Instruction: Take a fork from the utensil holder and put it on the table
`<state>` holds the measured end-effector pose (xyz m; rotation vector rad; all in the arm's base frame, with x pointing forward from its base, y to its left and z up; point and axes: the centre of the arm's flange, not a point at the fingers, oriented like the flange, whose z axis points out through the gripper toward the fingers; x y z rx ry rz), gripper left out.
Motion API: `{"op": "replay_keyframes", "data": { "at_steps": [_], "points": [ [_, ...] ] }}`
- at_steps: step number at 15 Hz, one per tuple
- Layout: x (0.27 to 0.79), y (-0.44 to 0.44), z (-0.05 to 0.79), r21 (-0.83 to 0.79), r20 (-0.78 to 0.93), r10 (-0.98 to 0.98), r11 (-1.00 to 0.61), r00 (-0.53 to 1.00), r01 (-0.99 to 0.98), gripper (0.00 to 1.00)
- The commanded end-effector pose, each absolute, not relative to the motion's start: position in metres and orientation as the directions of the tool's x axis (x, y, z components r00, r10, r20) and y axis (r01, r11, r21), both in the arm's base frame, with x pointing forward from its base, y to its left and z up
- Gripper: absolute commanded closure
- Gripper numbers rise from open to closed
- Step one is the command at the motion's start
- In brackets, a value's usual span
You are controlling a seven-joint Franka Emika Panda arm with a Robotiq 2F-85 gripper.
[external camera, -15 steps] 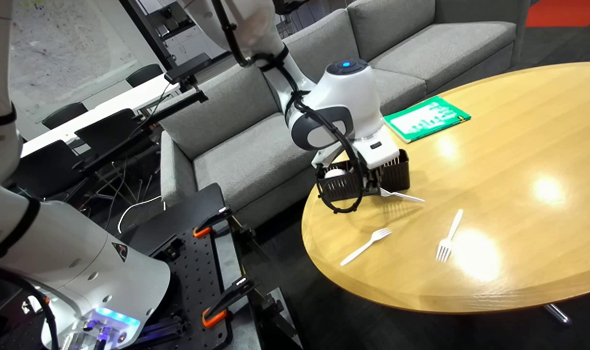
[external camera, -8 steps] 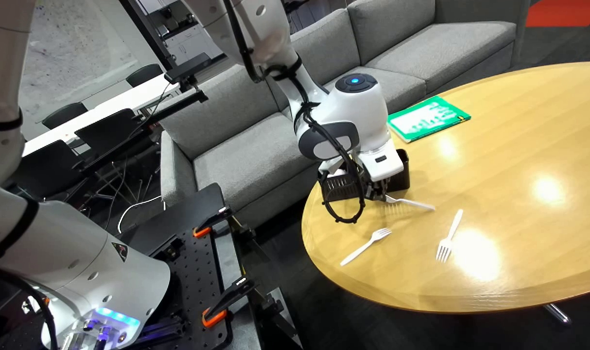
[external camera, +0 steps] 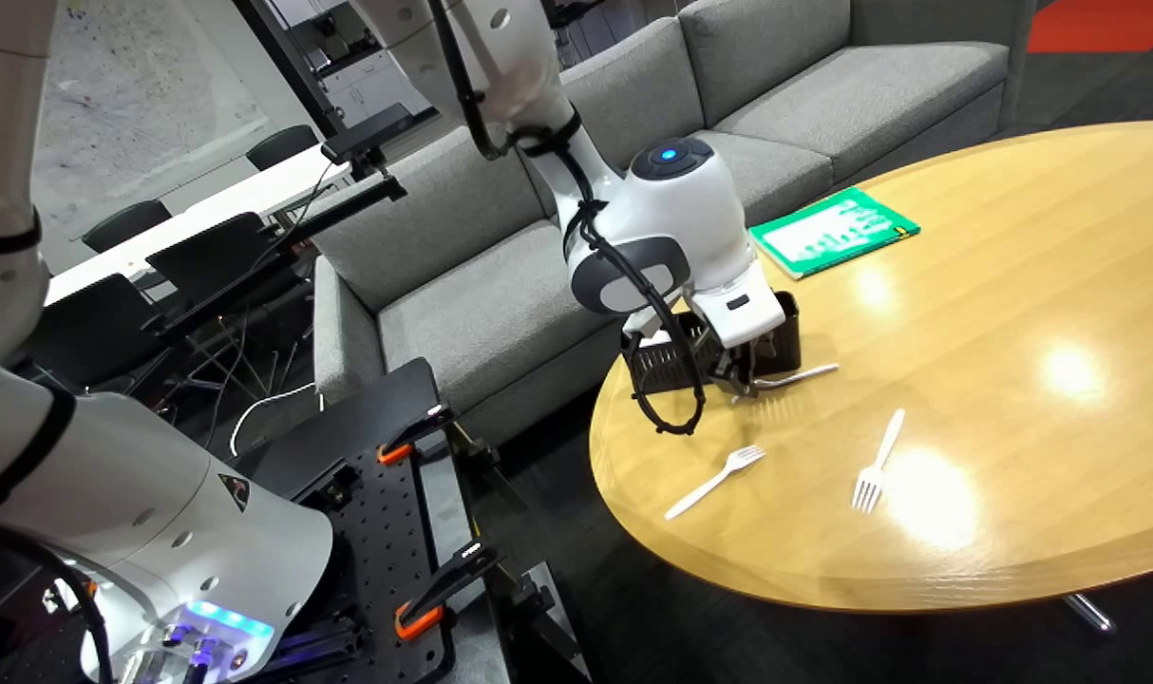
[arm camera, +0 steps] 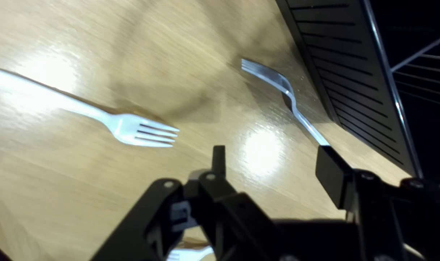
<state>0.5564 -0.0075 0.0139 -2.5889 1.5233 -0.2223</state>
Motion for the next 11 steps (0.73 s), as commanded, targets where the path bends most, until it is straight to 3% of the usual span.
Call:
{"op": "replay_keyframes", "data": {
  "at_steps": [1, 11],
  "points": [
    [0.523, -0.013, 0.068, -0.216, 0.115, -0.863, -0.506, 0.493, -0.835, 0.02],
    [0.467, -0.004, 0.181, -0.208, 0.209, -0.746, -0.665, 0.632, -0.717, 0.00]
  ]
}}
